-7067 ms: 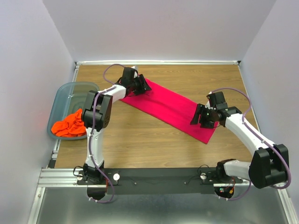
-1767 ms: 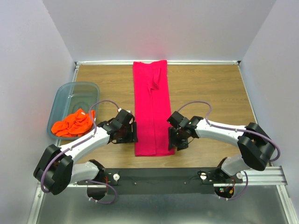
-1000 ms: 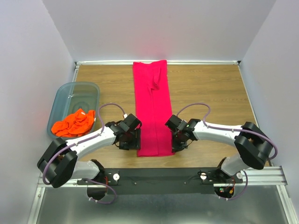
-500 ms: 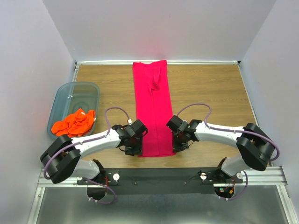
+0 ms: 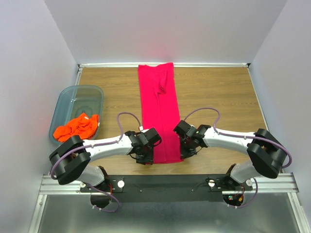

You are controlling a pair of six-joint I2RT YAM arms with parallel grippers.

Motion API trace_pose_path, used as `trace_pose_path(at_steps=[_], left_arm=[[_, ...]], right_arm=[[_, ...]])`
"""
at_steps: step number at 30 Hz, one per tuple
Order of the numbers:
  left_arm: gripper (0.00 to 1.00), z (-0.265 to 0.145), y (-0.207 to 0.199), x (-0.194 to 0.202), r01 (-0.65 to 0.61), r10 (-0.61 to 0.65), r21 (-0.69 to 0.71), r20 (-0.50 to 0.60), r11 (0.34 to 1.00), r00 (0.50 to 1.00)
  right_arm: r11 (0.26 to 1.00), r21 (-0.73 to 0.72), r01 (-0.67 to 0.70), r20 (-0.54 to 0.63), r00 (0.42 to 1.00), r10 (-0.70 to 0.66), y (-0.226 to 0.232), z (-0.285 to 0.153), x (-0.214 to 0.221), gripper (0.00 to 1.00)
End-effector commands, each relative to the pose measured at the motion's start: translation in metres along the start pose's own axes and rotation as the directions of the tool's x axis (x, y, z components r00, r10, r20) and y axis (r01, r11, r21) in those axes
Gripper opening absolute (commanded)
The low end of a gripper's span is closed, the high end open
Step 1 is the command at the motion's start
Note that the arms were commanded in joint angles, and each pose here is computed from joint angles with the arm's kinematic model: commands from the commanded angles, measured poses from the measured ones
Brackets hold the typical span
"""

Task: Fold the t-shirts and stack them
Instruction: Fold the tshirt

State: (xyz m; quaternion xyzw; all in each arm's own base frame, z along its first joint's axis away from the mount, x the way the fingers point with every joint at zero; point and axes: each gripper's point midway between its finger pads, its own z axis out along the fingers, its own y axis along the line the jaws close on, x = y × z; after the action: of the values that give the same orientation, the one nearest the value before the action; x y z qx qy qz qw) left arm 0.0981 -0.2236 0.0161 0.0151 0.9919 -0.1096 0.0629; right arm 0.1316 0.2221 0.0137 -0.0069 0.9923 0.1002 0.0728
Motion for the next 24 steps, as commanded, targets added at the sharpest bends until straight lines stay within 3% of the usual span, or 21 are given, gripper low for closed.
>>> trace_pose_path(at_steps=[1,14,24], left_arm=[[0.47,0.015,0.019,0.008,0.028,-0.028,-0.077,0.007,0.997,1.0],[0.54,-0.01,0.025,-0.013,0.121,-0.104,-0.144,0.121,0.982,0.987],[0.53,-0.023,-0.01,-0.033,0.104,-0.089,-0.091,0.162,0.99,0.983]], right_arm=[[0.995,0.091,0.028,0.001,1.0,-0.028,-0.026,0.003,0.008,0.01],[0.997,0.072,0.038,0.011,0.999,-0.039,-0.025,-0.002,0.008,0.01],[0.996,0.058,0.068,0.016,0.997,-0.069,-0.02,-0.004,0.005,0.01]])
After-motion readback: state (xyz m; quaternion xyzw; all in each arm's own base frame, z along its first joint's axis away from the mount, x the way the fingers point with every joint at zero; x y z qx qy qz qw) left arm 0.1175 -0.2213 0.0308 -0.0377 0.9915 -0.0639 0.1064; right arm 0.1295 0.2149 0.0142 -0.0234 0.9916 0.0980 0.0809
